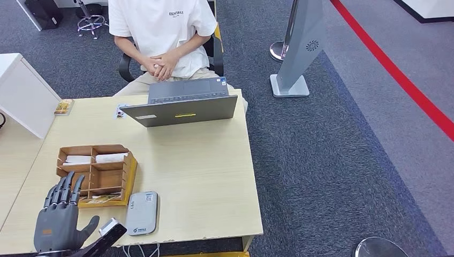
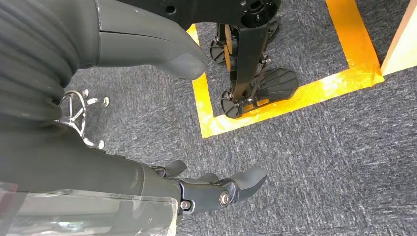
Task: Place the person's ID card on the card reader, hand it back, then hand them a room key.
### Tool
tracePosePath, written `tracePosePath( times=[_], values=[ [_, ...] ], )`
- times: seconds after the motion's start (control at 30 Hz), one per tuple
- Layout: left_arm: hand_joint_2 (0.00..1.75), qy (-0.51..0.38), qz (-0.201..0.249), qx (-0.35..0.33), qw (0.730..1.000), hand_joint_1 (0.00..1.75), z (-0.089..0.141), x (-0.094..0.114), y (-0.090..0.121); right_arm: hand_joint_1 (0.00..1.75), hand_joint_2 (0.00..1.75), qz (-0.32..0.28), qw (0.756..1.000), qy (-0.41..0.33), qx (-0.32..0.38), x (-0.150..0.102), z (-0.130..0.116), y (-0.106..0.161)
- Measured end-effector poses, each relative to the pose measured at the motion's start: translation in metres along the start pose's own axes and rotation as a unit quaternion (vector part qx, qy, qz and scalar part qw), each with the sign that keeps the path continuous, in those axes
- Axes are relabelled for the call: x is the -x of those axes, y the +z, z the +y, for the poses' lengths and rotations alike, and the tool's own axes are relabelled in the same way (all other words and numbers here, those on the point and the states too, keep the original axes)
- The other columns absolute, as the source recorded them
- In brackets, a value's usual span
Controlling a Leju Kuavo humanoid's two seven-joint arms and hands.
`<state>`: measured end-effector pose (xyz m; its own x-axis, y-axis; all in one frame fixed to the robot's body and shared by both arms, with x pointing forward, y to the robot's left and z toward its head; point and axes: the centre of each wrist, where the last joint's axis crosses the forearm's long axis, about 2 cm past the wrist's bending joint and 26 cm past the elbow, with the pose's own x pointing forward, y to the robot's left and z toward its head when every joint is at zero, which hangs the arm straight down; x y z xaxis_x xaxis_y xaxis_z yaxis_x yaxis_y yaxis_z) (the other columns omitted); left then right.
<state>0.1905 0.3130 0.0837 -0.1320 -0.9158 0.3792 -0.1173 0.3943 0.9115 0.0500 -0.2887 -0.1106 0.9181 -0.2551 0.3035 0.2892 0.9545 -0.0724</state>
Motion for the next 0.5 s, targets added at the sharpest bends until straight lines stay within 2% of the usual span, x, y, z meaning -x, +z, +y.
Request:
tracePosePath(
  times=[0.5],
  values=[
    [1.75,-0.001,0.009,-0.004,1.000,0.00,-0.008,-0.004,-0.017,0.00,1.75,0.000,1.000,0.014,-0.004,-0.001,0.000,0.000]
  ],
)
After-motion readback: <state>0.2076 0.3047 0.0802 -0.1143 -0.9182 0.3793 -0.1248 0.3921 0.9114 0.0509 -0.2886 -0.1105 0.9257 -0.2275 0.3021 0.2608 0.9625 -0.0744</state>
